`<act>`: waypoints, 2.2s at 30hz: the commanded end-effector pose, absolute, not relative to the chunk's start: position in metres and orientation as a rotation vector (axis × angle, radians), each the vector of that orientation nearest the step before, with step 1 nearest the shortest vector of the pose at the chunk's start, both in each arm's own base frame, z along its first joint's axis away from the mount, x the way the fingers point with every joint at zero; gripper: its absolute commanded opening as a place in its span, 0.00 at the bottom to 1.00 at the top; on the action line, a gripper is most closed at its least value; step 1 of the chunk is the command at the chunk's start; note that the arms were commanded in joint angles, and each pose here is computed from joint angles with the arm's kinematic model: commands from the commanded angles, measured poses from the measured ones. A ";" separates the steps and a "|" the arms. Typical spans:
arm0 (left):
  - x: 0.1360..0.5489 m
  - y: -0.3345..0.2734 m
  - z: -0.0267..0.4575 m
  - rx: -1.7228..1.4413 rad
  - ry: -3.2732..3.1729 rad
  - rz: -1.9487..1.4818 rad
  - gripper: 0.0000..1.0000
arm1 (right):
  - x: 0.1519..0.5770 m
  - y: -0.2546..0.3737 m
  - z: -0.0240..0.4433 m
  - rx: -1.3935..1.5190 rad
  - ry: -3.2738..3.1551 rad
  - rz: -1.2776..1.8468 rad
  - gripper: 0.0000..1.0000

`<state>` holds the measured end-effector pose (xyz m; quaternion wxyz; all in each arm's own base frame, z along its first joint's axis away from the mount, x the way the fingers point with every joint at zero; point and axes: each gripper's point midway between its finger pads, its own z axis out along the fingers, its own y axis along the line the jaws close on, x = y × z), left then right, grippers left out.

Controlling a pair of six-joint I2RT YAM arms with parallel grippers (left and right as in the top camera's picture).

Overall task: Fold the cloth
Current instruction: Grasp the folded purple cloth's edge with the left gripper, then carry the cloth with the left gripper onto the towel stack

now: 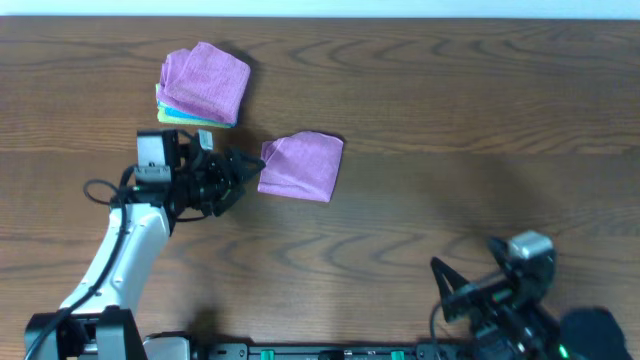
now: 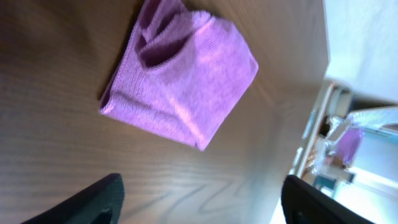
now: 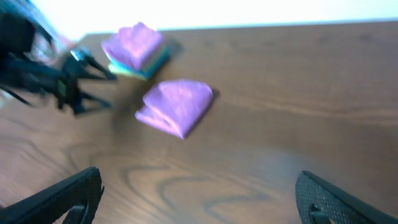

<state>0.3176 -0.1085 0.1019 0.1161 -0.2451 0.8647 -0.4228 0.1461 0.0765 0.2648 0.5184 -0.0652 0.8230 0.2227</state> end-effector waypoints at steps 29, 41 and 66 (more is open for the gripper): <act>0.332 -0.153 -0.010 -1.348 2.355 -1.061 0.88 | 0.138 0.060 0.273 -0.058 1.886 0.525 0.99; 0.336 -0.168 -0.077 -1.147 2.430 -1.098 0.38 | 0.129 0.079 0.273 -0.143 1.897 0.632 0.99; 0.420 -0.185 0.045 -0.612 2.298 -1.319 0.06 | 0.107 0.069 0.217 -0.136 2.151 0.578 0.99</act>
